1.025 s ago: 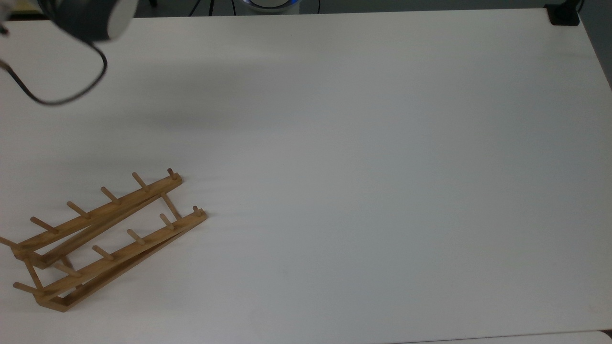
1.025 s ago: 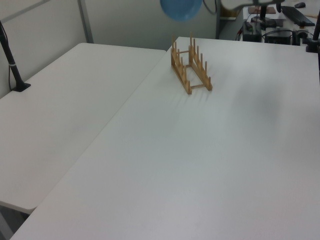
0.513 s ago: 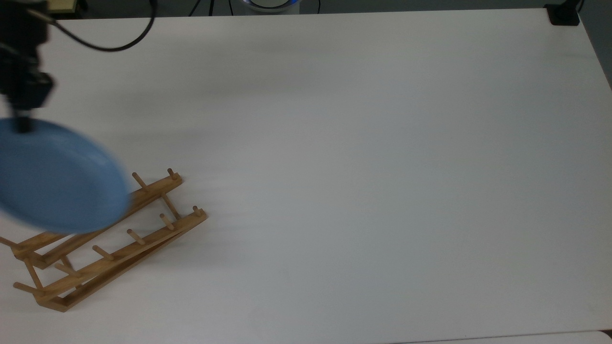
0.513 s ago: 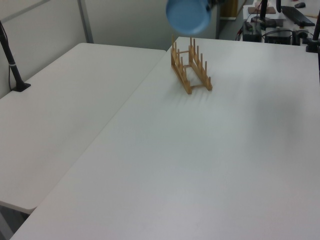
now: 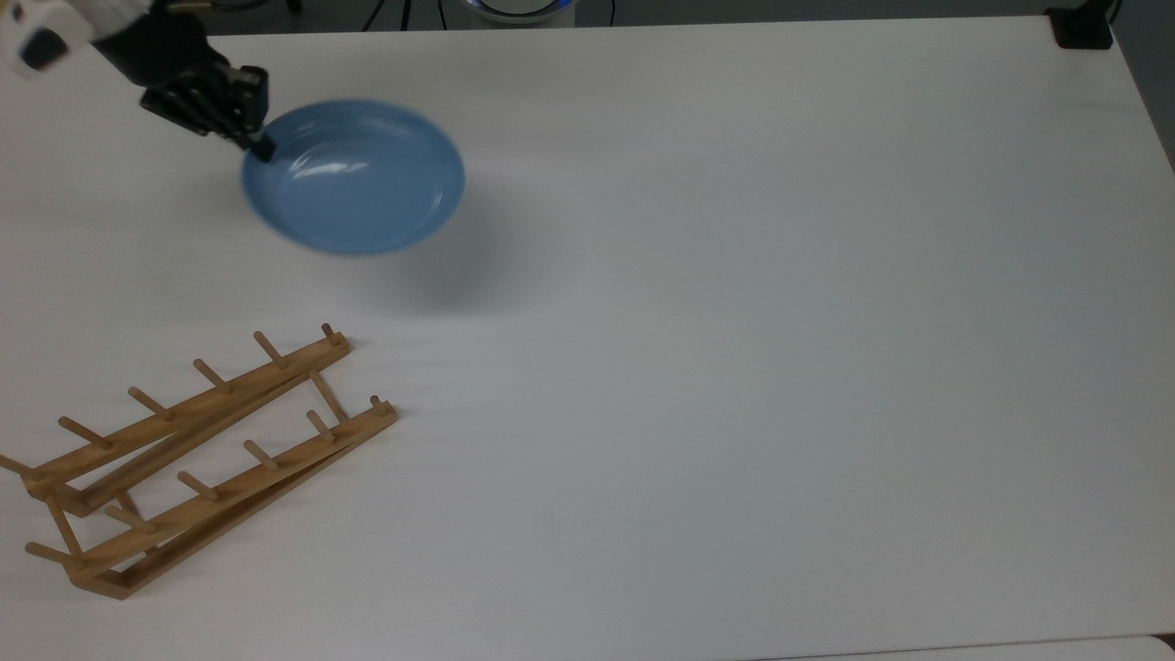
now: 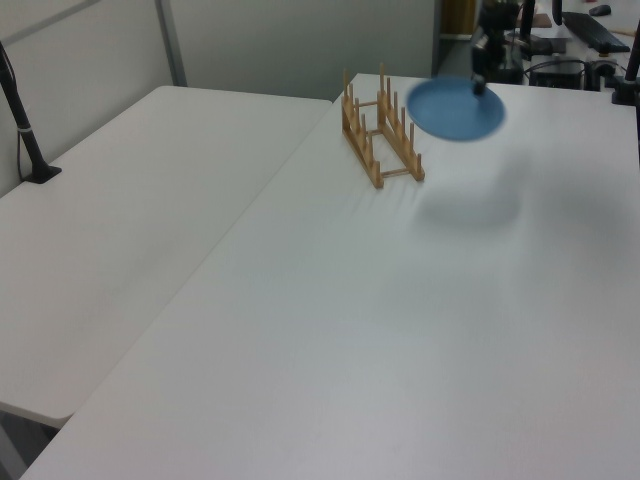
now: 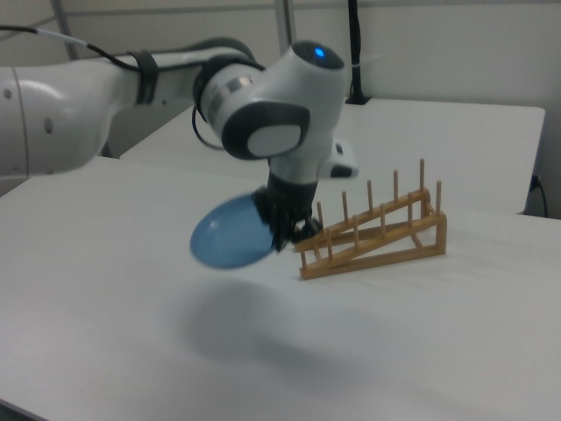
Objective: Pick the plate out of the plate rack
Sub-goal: 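Carry the plate away from the rack and lower it flat onto the table, then open the gripper to release the plate rim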
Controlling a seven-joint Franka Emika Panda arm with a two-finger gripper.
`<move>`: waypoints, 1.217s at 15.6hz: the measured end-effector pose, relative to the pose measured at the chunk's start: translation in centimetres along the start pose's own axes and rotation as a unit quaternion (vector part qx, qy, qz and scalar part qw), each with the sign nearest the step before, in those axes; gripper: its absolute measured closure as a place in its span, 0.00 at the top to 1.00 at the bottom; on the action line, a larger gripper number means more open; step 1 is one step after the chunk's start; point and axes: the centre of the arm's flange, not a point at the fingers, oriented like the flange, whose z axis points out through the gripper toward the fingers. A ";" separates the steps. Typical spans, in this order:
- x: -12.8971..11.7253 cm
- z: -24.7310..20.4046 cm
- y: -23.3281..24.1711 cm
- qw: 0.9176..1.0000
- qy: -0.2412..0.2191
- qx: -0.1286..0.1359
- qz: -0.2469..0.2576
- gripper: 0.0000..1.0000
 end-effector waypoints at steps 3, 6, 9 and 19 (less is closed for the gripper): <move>0.1 5.2 0.4 0.997 -0.069 -0.016 -0.035 0.05; 1.8 11.8 -3.2 0.988 -0.133 -0.038 -0.073 0.05; 3.2 18.1 -8.1 0.978 -0.166 -0.062 -0.108 0.05; 2.6 22.0 -11.8 0.970 -0.174 -0.095 -0.144 0.09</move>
